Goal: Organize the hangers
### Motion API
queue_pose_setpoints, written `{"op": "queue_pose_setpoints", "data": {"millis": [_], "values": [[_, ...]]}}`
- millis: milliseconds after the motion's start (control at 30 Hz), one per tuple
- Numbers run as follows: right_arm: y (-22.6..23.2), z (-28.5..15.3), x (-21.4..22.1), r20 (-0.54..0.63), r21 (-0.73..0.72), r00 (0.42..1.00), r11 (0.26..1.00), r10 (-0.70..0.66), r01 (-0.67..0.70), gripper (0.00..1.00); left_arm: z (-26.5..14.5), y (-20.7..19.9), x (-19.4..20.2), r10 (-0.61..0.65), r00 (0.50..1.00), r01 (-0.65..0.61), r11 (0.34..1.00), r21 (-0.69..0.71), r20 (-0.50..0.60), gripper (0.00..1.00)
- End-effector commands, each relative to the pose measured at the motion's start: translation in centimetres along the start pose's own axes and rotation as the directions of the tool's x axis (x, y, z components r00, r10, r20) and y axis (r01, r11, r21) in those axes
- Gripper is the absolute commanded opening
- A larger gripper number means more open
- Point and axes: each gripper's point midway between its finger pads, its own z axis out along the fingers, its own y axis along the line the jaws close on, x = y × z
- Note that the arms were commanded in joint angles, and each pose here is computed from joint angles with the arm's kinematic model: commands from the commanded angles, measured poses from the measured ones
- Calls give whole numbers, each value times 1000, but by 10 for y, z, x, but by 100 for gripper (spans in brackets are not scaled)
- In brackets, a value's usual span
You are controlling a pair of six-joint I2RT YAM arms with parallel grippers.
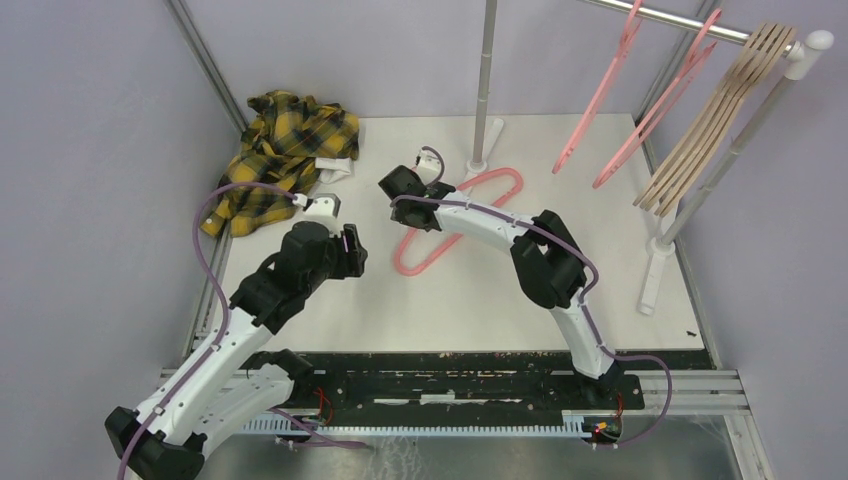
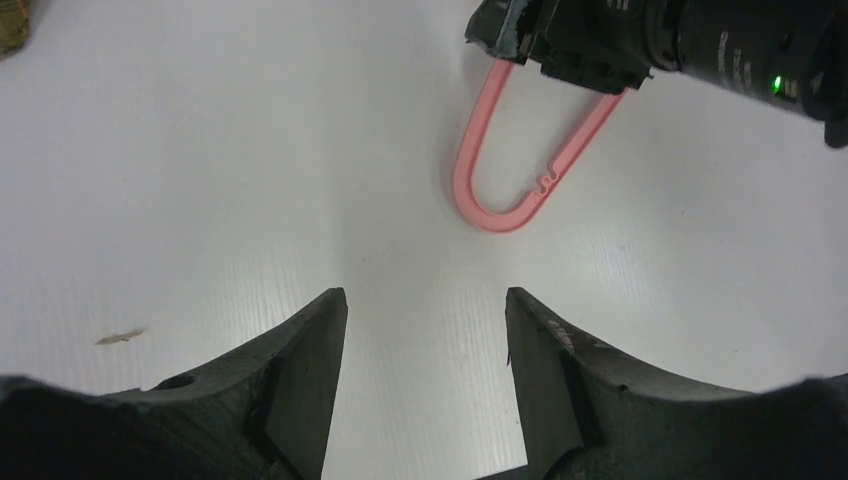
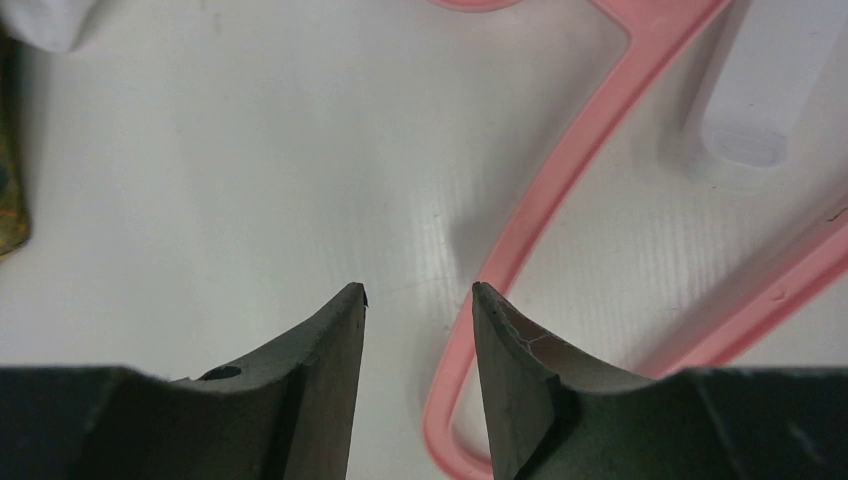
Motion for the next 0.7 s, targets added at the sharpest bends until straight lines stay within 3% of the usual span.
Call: {"op": "queue_pose_setpoints", "data": {"millis": [0,133,500,667], "values": [[-15,10,-12,-19,56,999,998,26,-25,52,0,0,12,-27,999,27,1000,15,-27,67],[-15,20,0,-50,60,998,998,24,-21,59,5,-2,19,-22,999,24,999,31,-45,67],[-19,42,28,-119,77,993,997,22,-13,59,9,-1,27,-15,998,18,999,46,-54,67],[-31,43,37,-121,88,992,996,25,-14,47,11,-3,31,-19,998,23,998,55,-65,67]]}}
